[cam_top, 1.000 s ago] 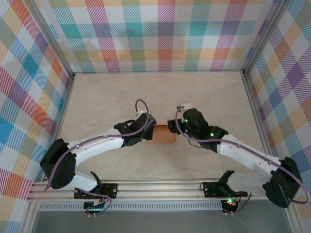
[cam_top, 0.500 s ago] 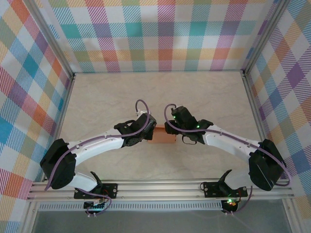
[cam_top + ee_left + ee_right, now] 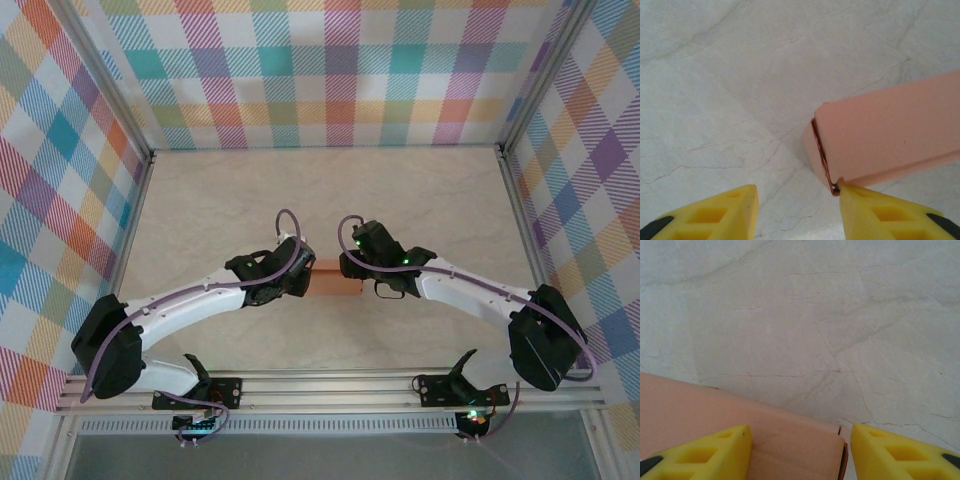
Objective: Fold the paper box
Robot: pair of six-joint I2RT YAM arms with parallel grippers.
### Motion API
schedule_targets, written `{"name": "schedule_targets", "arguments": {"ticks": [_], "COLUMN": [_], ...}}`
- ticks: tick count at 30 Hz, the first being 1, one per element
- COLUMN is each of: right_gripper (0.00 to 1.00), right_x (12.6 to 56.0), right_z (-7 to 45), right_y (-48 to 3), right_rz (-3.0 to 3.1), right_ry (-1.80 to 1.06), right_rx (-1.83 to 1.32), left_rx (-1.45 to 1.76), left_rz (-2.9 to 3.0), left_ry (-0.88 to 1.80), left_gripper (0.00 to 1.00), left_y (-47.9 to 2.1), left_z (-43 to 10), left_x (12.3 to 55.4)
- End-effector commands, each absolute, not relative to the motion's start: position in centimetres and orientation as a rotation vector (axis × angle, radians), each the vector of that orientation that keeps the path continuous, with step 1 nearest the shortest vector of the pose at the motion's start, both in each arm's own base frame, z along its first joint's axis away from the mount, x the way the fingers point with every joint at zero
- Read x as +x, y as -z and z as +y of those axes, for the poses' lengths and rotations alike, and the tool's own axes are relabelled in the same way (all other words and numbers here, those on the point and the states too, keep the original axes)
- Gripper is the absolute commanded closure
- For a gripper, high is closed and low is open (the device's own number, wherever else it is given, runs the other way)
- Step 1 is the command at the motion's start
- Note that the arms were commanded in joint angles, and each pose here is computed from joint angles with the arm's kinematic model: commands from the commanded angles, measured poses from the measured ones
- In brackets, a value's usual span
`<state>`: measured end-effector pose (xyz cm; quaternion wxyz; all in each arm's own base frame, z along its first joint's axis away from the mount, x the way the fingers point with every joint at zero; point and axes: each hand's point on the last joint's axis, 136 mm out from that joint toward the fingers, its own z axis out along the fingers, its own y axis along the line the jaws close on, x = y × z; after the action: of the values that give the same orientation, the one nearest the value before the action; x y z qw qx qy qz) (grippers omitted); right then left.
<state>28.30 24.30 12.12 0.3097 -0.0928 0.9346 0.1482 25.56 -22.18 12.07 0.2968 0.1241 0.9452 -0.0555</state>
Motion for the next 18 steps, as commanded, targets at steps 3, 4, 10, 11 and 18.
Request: {"name": "schedule_targets", "arguments": {"ticks": [3, 4, 10, 11, 18], "right_gripper": [0.46, 0.46, 0.46, 0.45, 0.44], "right_x": [27.2, 27.2, 27.2, 27.2, 27.1], "right_z": [22.8, 22.9, 22.8, 22.8, 23.4], "right_y": [-9.3, -9.2, -9.2, -9.3, -9.6], "right_rz": [2.583, 2.584, 2.583, 2.582, 2.576], "right_ry": [-0.299, -0.299, -0.300, -0.301, -0.337], "right_rx": [-0.239, -0.237, -0.236, -0.236, -0.258], "left_rx": [0.454, 0.470, 0.434, 0.399, 0.097], "left_rz": [2.564, 2.574, 2.544, 2.514, 2.514], "left_ry": [0.216, 0.237, 0.540, 0.609, 0.717], "left_gripper": [0.47, 0.45, 0.32, 0.26, 0.12], "left_y": [-12.8, -12.8, -15.1, -15.9, -16.1], "left_z": [-22.8, -22.9, -24.0, -24.2, -23.8], "left_x": [24.6, 24.4, 24.1, 24.4, 28.0]}}
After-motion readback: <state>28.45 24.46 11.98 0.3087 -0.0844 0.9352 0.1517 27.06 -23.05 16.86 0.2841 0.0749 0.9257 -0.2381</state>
